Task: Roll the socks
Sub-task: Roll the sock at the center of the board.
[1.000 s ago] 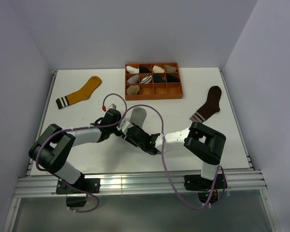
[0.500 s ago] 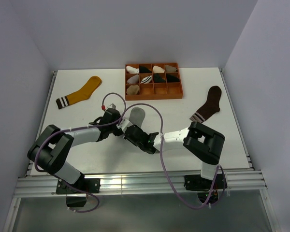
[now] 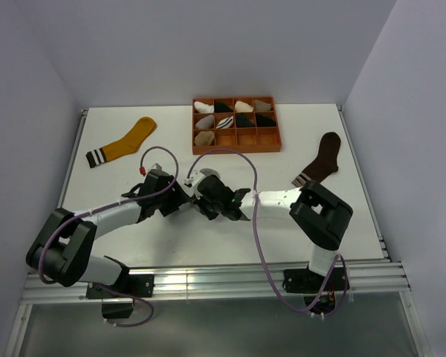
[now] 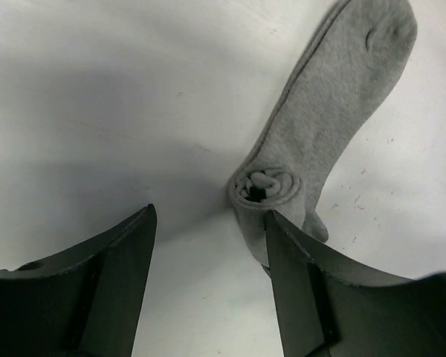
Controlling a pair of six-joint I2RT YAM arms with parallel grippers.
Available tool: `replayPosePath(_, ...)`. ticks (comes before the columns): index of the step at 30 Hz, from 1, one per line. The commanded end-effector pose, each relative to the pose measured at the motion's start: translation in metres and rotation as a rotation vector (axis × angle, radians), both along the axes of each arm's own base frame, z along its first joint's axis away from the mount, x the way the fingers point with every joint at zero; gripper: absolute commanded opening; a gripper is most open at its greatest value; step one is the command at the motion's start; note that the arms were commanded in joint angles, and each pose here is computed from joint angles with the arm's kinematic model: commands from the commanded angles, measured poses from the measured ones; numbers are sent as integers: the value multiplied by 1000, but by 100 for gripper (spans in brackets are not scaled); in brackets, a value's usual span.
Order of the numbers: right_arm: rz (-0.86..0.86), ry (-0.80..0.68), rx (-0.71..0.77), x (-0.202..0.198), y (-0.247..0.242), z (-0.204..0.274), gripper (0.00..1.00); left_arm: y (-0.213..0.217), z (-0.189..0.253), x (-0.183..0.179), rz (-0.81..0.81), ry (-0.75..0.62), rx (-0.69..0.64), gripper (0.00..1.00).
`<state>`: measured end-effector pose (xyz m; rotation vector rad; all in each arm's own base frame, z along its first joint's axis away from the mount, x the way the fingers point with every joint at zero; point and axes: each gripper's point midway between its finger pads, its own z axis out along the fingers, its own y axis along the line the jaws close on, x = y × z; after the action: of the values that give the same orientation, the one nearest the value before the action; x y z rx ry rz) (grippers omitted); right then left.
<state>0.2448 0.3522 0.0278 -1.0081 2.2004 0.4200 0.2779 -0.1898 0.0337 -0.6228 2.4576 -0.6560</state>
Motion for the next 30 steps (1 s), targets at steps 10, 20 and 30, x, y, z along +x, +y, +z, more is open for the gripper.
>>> replayPosePath(10, 127, 283, -28, -34, -6, 4, 0, 5, 12, 20, -4, -88, 15, 63)
replayPosePath(20, 177, 304, -4, -36, 1, 6, 0, -25, -13, 49, -98, -49, -3, 34)
replayPosePath(30, 259, 448, 80, -37, 5, 9, 0, -33, -34, 47, -149, -22, -7, 15)
